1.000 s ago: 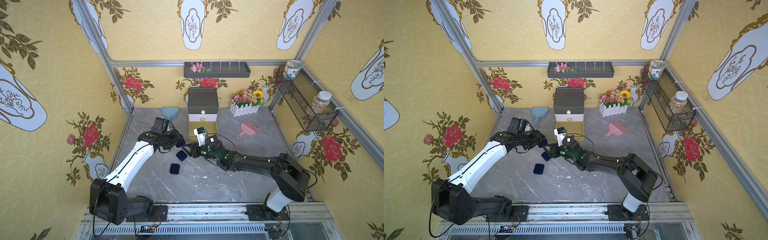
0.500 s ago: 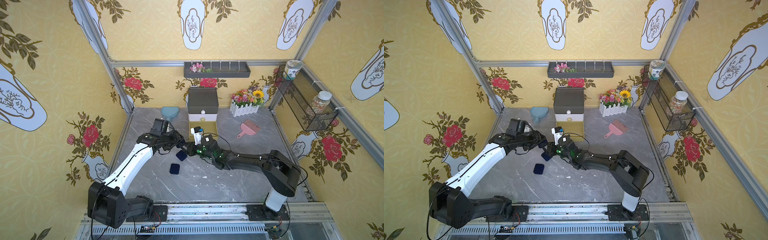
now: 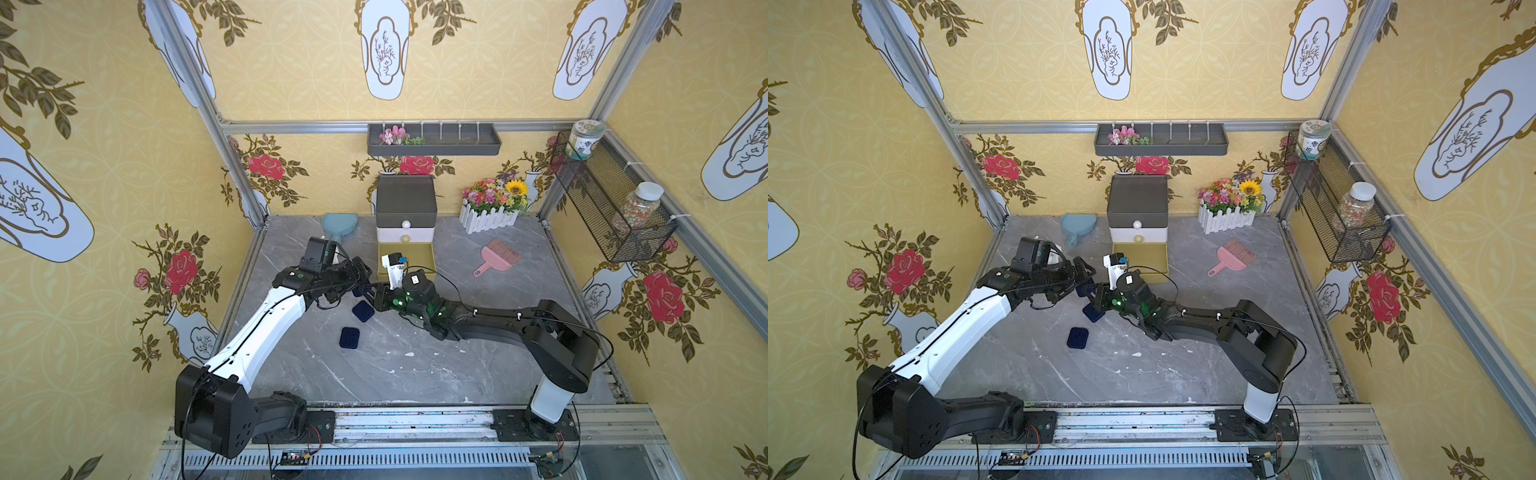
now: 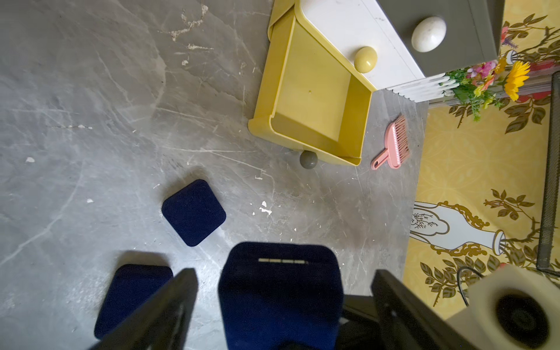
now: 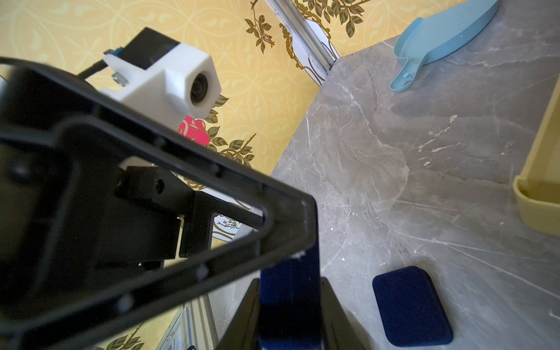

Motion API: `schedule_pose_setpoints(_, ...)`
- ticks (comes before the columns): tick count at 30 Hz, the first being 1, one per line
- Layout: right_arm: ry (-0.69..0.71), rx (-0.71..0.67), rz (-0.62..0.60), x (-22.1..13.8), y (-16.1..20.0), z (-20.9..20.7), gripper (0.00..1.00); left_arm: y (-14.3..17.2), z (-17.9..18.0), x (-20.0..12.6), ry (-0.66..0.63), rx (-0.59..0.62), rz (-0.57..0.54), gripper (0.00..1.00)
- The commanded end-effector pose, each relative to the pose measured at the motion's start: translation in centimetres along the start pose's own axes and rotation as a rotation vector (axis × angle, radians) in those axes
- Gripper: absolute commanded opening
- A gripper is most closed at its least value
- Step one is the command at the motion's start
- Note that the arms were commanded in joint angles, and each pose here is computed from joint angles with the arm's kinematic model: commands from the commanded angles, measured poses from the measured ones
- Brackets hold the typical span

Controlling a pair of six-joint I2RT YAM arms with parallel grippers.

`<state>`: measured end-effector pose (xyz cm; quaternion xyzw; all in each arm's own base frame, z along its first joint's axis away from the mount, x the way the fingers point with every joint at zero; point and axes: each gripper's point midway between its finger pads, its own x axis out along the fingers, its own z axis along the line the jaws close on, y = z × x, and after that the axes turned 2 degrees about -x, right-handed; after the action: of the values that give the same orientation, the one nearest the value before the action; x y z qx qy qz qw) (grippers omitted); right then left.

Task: Place the brooch boxes into the drawer by color
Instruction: Place the brooch box in the drawer.

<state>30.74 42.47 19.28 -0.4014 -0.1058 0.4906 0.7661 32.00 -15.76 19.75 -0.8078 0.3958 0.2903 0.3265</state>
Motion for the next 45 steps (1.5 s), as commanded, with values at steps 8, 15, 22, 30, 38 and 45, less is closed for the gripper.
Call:
schedule_pose_setpoints(8, 0.158, 0.036, -0.029, -2.8, -2.7, -5.2, 0.23, -4.2, 2.2, -4.6, -0.052, 0.004, -0.244, 1.0)
schedule_pose_setpoints(15, 0.34, 0.064, -0.027, -2.6, -5.4, -11.2, 0.22, -3.0, 4.6, -3.5, -0.076, -0.007, -0.209, 1.0)
schedule_pose_setpoints(22, 0.384, 0.09, -0.041, -0.4, -6.7, -15.9, 0.21, -2.4, 5.0, -3.0, -0.073, -0.005, -0.189, 1.0)
schedule_pose_setpoints(30, 0.351, 0.087, -0.014, 2.6, -6.6, -17.0, 0.23, -1.9, 5.7, -2.5, -0.085, -0.011, -0.173, 1.0)
schedule_pose_setpoints(38, 0.371, 0.097, -0.001, 4.4, -5.8, -18.8, 0.23, -1.8, 5.5, -2.4, -0.071, -0.001, -0.171, 1.0)
schedule_pose_setpoints(45, 0.39, 0.101, 0.011, 5.6, -5.4, -19.9, 0.26, -1.6, 5.9, -2.0, -0.081, 0.004, -0.161, 1.0)
